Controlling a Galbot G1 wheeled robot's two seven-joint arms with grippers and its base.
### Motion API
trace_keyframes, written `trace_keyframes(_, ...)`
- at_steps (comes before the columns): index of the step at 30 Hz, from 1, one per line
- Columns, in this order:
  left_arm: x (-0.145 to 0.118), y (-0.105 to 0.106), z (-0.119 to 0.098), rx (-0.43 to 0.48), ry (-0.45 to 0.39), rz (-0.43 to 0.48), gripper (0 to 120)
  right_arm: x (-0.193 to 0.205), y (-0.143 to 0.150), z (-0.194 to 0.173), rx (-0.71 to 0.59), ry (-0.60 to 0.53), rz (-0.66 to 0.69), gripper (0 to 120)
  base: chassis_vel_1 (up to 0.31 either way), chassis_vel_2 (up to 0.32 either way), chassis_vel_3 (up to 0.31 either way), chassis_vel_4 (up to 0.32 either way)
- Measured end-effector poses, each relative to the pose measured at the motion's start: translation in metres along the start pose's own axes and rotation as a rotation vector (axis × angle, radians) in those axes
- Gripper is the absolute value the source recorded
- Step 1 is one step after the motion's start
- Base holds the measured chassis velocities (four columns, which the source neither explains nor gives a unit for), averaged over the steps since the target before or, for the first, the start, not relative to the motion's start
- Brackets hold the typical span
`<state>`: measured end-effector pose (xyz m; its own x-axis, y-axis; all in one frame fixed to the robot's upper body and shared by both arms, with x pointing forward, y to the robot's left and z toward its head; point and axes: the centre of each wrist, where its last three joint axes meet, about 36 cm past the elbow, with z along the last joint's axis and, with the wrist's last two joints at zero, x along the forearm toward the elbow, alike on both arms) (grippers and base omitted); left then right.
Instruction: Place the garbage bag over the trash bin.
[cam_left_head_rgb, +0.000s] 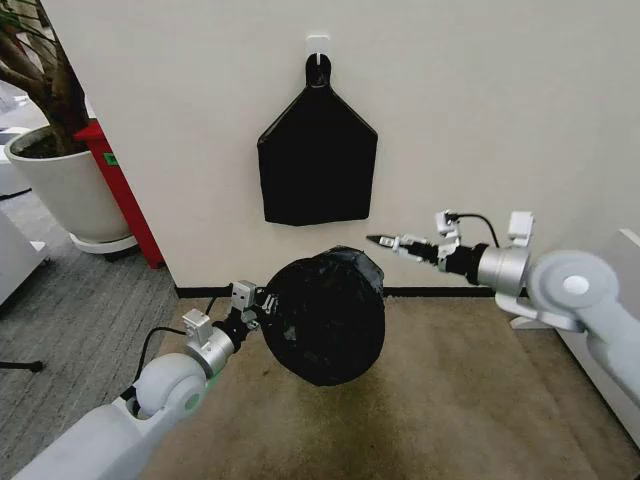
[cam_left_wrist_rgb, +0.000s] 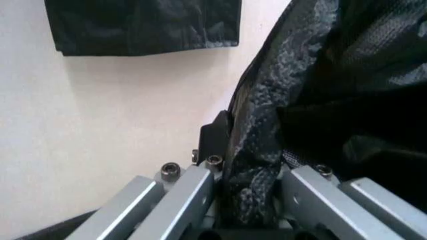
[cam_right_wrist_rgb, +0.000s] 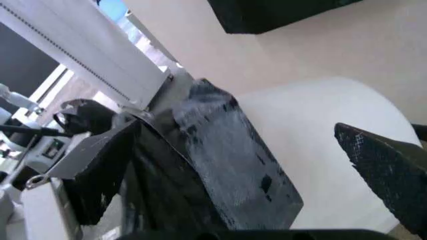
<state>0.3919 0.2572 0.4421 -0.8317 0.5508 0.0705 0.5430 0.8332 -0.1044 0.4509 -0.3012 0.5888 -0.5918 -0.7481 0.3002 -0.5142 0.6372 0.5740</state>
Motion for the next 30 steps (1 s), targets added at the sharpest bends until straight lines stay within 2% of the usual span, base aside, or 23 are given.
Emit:
trace_keyframes(6,0.000,-0.002,-0.004,0.001,-0.007,0.006,1,-0.010,0.002,0.011,0.011,0.004,0.009,100,0.000,0.000,0.000,0.000)
trace_keyframes(12,0.002,-0.005,-0.009,0.005,-0.013,0.016,1,-0.022,-0.009,0.009,0.029,-0.010,0.054,100,0.000,0.000,0.000,0.000)
trace_keyframes(25,0.011,-0.022,-0.014,0.037,-0.022,0.053,1,-0.056,-0.061,0.004,0.064,-0.046,0.201,100,0.000,0.000,0.000,0.000)
trace_keyframes(30,0.011,-0.021,-0.011,0.044,-0.016,0.046,1,-0.054,-0.053,-0.011,0.050,-0.093,0.214,100,0.000,0.000,0.000,0.000)
